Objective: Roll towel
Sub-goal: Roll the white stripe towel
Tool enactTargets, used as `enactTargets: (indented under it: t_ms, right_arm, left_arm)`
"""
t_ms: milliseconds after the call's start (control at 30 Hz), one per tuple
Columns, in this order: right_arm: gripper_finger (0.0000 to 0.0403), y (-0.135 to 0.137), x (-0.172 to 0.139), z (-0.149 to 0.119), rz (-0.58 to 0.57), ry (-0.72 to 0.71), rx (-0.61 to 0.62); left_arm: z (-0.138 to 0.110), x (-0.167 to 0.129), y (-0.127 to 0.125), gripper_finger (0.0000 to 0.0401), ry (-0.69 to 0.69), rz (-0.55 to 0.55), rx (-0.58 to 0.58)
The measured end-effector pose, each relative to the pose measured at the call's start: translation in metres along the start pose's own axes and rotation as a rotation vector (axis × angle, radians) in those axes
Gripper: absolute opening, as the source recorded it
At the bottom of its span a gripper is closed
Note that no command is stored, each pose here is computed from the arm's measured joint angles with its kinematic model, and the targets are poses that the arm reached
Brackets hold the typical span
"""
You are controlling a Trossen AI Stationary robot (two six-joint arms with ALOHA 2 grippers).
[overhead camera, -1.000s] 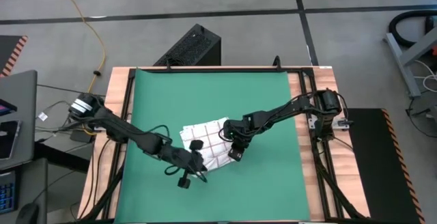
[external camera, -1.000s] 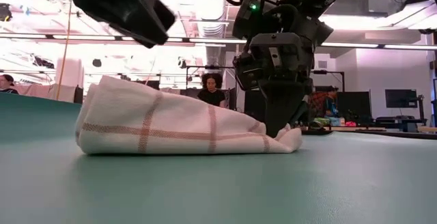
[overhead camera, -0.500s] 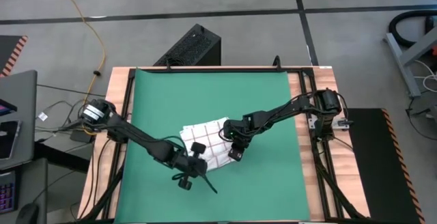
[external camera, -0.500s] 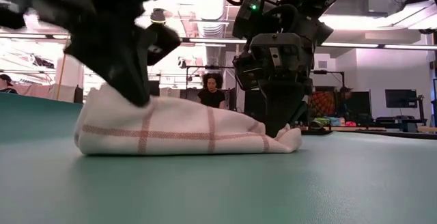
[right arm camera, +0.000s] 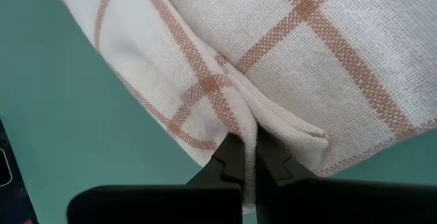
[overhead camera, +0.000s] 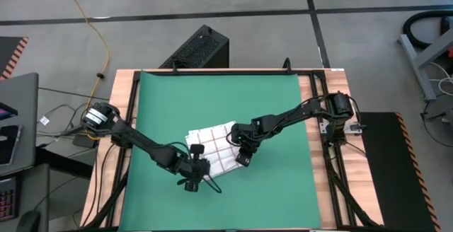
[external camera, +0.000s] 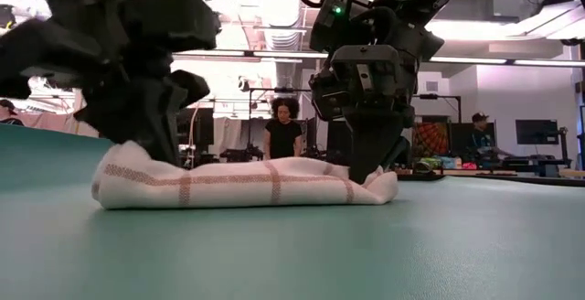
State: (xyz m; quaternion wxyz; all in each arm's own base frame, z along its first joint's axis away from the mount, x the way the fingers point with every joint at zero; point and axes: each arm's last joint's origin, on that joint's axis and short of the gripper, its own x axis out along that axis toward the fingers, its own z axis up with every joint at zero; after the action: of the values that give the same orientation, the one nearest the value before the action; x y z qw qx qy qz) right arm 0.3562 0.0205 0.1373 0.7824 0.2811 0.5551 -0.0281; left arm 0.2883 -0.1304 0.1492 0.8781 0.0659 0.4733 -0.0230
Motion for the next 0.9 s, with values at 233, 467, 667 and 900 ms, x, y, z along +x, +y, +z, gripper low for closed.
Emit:
enactTargets:
  t_ms: [233, 467, 667, 900]
  right_arm:
    - [0.0025, 0.0, 0.0, -0.001, -0.01, 0.002, -0.012]
    - [0.0111, 0.0, -0.014, 0.002, -0.045, -0.055, -0.156]
    - [0.0164, -0.002, -0.037, 0.004, -0.083, -0.093, -0.172]
    - [0.0189, 0.009, -0.072, 0.006, -0.063, -0.204, -0.386]
  left_arm:
    - [-0.023, 0.008, 0.004, 0.0, 0.046, 0.036, -0.077]
    - [-0.028, 0.009, 0.004, 0.0, 0.049, 0.033, -0.071]
    - [-0.028, 0.01, 0.004, 0.0, 0.046, 0.044, -0.069]
    - [-0.029, 0.01, 0.004, 0.0, 0.049, 0.045, -0.069]
